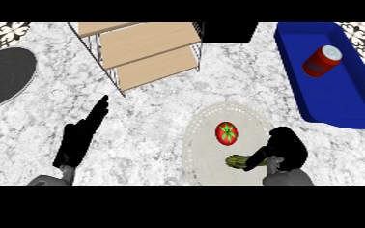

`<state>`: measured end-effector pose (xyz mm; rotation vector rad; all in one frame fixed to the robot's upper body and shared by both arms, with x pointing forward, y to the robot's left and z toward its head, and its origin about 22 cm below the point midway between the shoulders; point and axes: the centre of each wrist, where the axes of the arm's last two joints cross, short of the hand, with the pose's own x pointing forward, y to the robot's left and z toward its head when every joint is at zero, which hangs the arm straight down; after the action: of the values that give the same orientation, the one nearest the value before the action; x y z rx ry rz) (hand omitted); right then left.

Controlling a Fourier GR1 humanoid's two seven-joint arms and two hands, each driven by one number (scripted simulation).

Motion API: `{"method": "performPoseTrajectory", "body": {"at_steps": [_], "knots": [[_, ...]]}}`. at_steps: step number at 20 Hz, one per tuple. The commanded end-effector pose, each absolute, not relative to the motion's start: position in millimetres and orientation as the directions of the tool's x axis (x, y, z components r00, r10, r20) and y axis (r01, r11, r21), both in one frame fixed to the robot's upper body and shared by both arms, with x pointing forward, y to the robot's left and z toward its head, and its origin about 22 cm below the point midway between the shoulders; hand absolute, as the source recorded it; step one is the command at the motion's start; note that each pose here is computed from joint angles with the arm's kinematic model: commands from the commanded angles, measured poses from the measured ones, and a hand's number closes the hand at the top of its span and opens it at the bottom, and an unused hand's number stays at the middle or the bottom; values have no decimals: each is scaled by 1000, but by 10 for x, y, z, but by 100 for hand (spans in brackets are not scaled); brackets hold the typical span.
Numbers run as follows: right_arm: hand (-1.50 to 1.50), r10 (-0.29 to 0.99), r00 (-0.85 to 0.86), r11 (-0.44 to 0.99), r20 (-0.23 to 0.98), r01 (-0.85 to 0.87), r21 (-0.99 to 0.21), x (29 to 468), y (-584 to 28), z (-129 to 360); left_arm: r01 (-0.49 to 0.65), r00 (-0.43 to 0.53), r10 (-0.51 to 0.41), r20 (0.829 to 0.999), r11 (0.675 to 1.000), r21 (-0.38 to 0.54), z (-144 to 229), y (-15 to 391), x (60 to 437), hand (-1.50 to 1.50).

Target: Pick the squash from the placemat and place it in the tiered shelf

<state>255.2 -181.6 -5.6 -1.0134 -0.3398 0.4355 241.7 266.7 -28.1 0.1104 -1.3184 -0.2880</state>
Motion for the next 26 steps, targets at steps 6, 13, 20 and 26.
{"method": "performPoseTrajectory", "body": {"at_steps": [6, 13, 20, 26], "knots": [[150, 388, 922, 394, -12, -177, -902, 2717, -1635, -236, 155, 236, -271, 933, 958, 239, -400, 2676, 2366, 0], [150, 365, 931, 304, 34, -85, -949, 2721, -1573, 83, 136, 228, -275, 934, 959, 249, -356, 2575, 2432, 0], [150, 963, 156, 249, 221, -193, -949, 2636, -890, 641, 184, 218, -283, 934, 952, 245, -312, 2640, 2456, 0], [150, 979, 24, 201, 200, -8, -980, 2653, -987, 1451, 142, 231, -274, 934, 959, 246, -433, 2651, 2360, 0]]}}
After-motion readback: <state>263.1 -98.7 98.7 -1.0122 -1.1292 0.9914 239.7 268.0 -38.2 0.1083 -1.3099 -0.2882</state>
